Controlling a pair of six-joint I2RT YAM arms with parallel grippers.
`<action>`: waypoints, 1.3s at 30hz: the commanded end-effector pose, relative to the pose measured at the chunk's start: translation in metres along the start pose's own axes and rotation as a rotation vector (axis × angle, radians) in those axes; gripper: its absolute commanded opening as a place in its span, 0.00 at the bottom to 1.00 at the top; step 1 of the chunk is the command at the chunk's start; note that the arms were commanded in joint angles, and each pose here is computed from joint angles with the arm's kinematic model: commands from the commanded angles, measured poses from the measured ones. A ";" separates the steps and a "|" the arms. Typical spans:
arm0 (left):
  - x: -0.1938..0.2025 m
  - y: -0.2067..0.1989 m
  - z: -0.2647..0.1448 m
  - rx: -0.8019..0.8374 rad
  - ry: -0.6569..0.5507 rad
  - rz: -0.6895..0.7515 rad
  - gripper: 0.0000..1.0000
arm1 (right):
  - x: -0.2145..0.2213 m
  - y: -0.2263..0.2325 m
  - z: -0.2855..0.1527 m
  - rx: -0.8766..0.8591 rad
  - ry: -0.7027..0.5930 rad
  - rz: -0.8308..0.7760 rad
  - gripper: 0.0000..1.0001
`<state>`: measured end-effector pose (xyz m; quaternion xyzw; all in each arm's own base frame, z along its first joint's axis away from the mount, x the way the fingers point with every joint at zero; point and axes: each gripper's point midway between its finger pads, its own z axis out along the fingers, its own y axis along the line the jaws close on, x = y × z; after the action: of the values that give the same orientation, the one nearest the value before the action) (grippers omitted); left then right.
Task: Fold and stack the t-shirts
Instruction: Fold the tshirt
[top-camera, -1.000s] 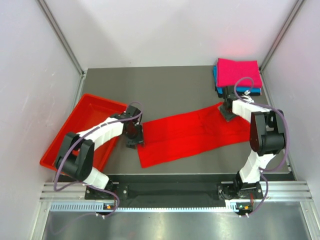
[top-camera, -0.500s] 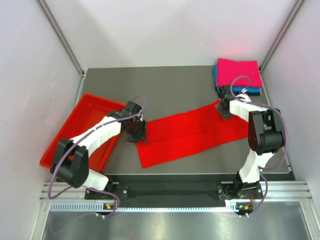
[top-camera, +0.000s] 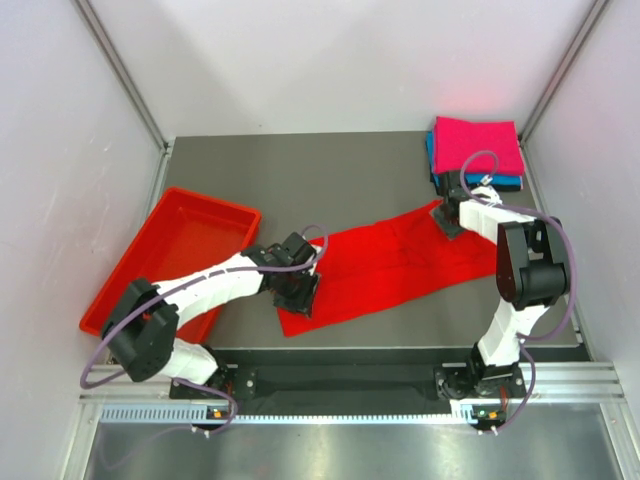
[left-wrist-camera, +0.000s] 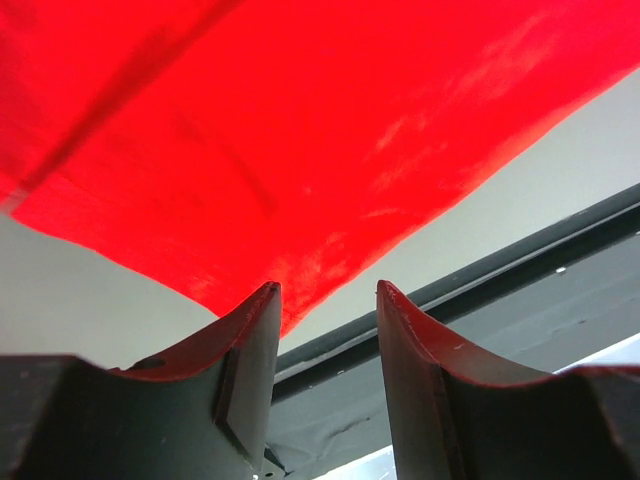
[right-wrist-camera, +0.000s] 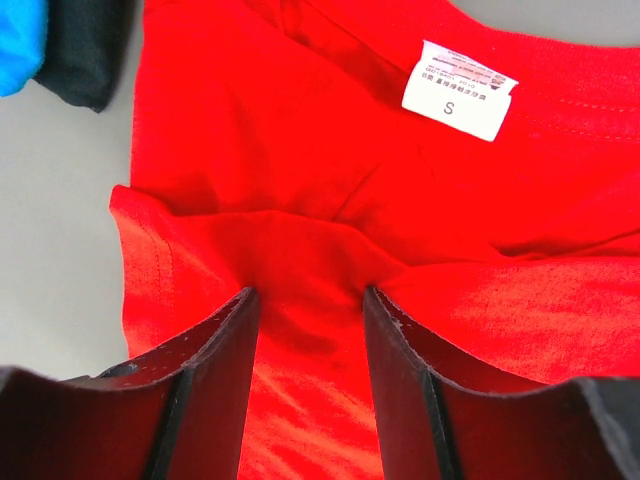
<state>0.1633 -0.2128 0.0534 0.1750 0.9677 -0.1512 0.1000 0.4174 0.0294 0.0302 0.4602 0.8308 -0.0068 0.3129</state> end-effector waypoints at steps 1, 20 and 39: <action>0.007 0.001 0.014 -0.018 0.005 -0.031 0.47 | 0.011 0.006 0.009 -0.041 0.038 0.007 0.46; 0.068 -0.005 0.023 0.060 0.084 -0.383 0.47 | 0.030 0.040 0.014 -0.087 0.077 -0.076 0.46; -0.029 0.008 -0.085 -0.113 -0.367 -0.377 0.53 | 0.096 0.101 0.016 -0.178 0.165 -0.155 0.46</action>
<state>0.1752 -0.2138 0.1395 -0.0347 0.9506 -0.2060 0.2296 0.4835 0.1046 0.0334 0.3917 0.8516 0.0407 0.3459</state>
